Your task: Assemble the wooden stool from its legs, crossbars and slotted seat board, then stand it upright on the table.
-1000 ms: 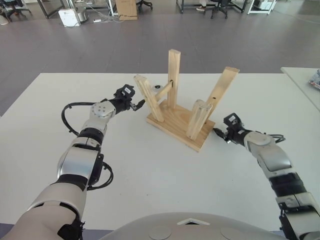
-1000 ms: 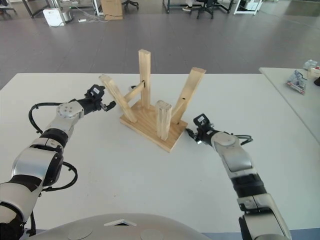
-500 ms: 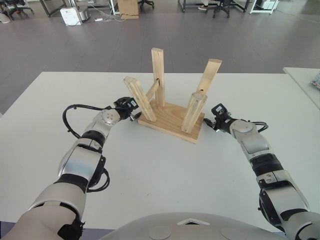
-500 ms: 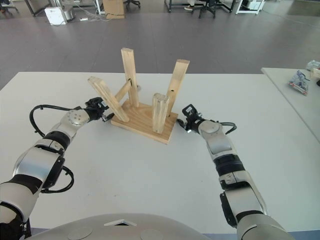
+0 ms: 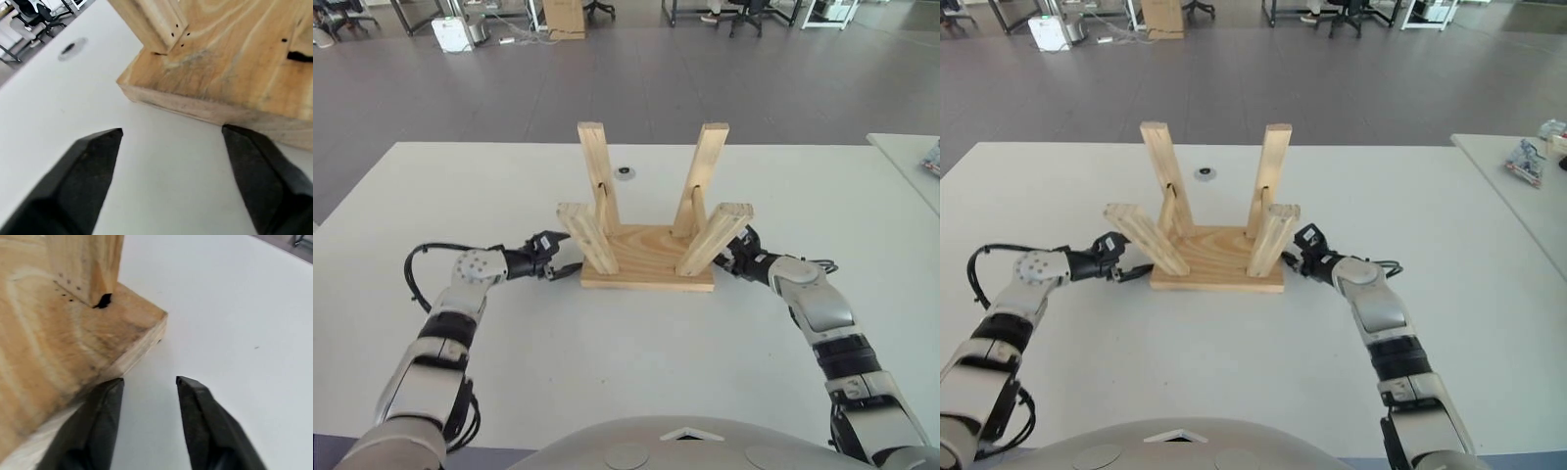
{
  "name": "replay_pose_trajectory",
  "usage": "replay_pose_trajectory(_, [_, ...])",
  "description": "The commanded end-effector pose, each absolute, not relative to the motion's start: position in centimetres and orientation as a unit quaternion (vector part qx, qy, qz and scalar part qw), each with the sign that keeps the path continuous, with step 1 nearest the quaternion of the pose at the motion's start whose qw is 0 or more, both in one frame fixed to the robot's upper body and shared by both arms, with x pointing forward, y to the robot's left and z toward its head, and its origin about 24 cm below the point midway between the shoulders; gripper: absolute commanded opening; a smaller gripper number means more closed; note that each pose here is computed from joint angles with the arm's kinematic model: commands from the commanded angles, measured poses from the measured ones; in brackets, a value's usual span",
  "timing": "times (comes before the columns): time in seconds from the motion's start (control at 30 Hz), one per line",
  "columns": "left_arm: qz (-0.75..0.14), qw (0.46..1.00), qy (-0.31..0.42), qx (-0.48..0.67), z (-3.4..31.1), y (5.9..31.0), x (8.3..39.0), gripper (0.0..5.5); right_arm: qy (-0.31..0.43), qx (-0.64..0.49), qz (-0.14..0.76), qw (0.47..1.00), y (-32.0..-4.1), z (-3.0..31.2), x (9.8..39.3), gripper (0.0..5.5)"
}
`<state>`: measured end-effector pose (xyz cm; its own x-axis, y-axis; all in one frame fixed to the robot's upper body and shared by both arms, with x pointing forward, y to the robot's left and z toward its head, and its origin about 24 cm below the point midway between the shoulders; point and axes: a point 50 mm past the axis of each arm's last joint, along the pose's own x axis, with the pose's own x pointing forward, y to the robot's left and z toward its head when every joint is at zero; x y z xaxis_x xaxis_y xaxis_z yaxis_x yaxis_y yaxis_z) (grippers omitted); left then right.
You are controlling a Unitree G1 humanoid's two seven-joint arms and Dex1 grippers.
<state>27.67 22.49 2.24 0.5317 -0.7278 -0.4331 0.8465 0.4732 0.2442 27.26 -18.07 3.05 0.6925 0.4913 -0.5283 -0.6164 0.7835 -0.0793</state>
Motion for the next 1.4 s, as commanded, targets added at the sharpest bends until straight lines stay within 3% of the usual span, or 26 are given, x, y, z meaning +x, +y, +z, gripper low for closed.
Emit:
replay_pose_trajectory(0.03, [-0.485, 0.841, 0.159, 0.180, 1.0, 20.9, 25.1, 2.98, 0.245, -0.098, 0.360, 0.895, -16.3, 3.1, 26.0, 1.21])
replay_pose_trajectory(0.2, [-0.452, 0.857, 0.178, 0.174, 1.1, 22.0, 24.2, 2.14, 0.252, -0.099, 0.348, 0.898, -17.1, 3.4, 25.2, 0.26])
replay_pose_trajectory(0.27, [-0.437, 0.856, 0.206, 0.184, 0.4, 23.6, 22.9, 1.68, 0.260, -0.105, 0.341, 0.897, -18.2, 3.5, 24.6, 0.00])
replay_pose_trajectory(0.43, [-0.433, 0.853, 0.235, 0.176, -0.2, 25.4, 20.3, 0.80, 0.291, -0.108, 0.336, 0.889, -20.6, 3.5, 22.7, 0.00])
replay_pose_trajectory(0.6, [-0.432, 0.853, 0.243, 0.163, -0.3, 26.1, 19.4, 0.02, 0.297, -0.091, 0.361, 0.879, -20.2, 3.5, 21.9, 0.00])
replay_pose_trajectory(0.97, [-0.503, 0.830, 0.205, 0.130, -0.2, 21.4, 21.0, 0.02, 0.290, -0.067, 0.397, 0.868, -19.2, 3.8, 21.2, 0.00])
replay_pose_trajectory(1.1, [-0.498, 0.837, 0.199, 0.111, 0.2, 21.3, 20.6, 0.02, 0.282, -0.053, 0.409, 0.866, -18.9, 4.3, 21.0, 0.00])
replay_pose_trajectory(1.4, [-0.544, 0.827, 0.124, 0.071, 6.5, 18.6, 22.6, 0.02, 0.217, -0.016, 0.508, 0.833, -17.9, 10.4, 21.3, 0.00])
